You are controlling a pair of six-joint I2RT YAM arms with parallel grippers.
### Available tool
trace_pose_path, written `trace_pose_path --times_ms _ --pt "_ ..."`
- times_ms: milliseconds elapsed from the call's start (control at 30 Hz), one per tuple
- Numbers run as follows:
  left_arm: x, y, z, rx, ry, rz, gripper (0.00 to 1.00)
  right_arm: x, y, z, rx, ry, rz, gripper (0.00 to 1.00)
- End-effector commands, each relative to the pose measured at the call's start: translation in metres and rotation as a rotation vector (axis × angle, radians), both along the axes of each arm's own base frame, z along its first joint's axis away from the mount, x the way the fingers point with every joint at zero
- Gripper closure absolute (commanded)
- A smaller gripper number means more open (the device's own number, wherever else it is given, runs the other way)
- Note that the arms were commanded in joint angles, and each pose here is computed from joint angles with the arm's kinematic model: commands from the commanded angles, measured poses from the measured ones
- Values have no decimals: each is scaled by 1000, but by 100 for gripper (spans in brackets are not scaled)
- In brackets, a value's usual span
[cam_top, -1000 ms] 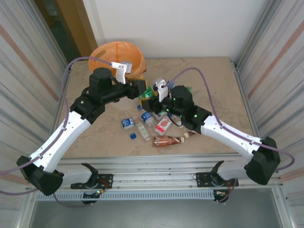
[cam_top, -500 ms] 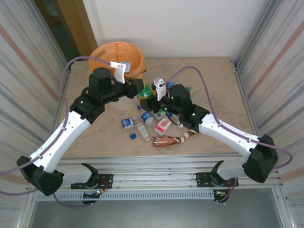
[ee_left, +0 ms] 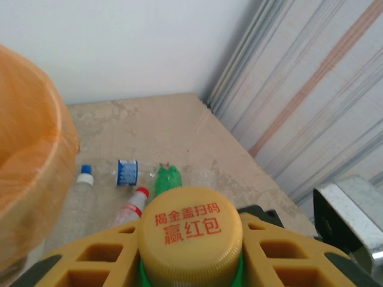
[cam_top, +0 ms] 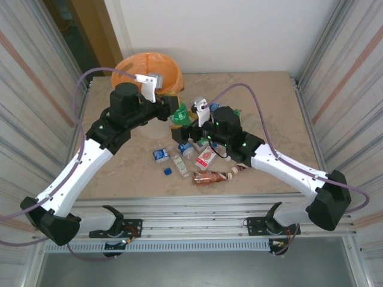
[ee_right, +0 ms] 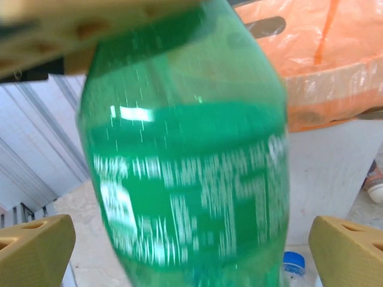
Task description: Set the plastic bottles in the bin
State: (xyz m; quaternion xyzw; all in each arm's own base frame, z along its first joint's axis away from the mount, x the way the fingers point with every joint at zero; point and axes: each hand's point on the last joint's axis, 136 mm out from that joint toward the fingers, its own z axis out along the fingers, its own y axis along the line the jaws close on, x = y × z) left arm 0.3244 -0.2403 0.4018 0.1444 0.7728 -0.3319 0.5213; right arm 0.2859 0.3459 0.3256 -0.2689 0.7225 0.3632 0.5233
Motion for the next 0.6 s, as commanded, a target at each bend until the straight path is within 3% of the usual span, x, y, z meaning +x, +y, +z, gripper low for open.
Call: trace_pose_path --times_ms 0,300,567 --pt "11 18 41 3 -120 70 100 -6 -22 24 47 -26 -66 2" --pt "55 80 96 22 -266 319 100 8 -112 11 50 126 -405 2" --pt "108 124 99 127 -276 506 100 20 -220 -48 46 472 -788 2"
